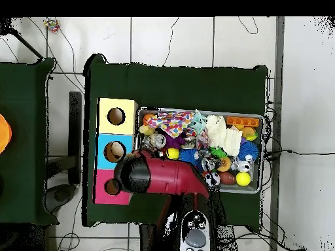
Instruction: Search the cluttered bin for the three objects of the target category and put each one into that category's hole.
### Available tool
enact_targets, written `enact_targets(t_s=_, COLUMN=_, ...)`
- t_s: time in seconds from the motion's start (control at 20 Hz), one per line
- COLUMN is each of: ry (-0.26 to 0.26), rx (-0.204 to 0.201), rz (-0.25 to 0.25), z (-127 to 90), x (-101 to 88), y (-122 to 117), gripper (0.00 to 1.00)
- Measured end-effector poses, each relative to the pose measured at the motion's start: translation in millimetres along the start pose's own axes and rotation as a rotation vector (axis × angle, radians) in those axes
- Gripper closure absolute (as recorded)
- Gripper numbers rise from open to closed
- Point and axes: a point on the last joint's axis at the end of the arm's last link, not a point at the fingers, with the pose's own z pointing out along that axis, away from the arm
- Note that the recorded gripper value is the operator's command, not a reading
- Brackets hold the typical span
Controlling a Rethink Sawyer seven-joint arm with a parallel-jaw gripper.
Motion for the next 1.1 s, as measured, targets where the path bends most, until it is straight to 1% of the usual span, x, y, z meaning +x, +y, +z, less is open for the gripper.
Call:
enact_targets(t_s=0.25, ry=0.003, rx=0.026, rz=0.018, z=8.7, x=3.6, y=-15.0, gripper=0.00)
enact_targets(t_s=0.45, ry=0.007, rx=0.036, rz=0.026, z=13.5, x=6.2, y=-21.5, gripper=0.00)
enact_targets(t_s=0.75, ry=0.009, rx=0.046, rz=0.051, z=21.5, x=9.5, y=-37.6, gripper=0.00)
enact_targets(t_s=1.1, ry=0.003, rx=0.056, rz=0.098, z=39.7, x=14.0, y=-65.4, gripper=0.00)
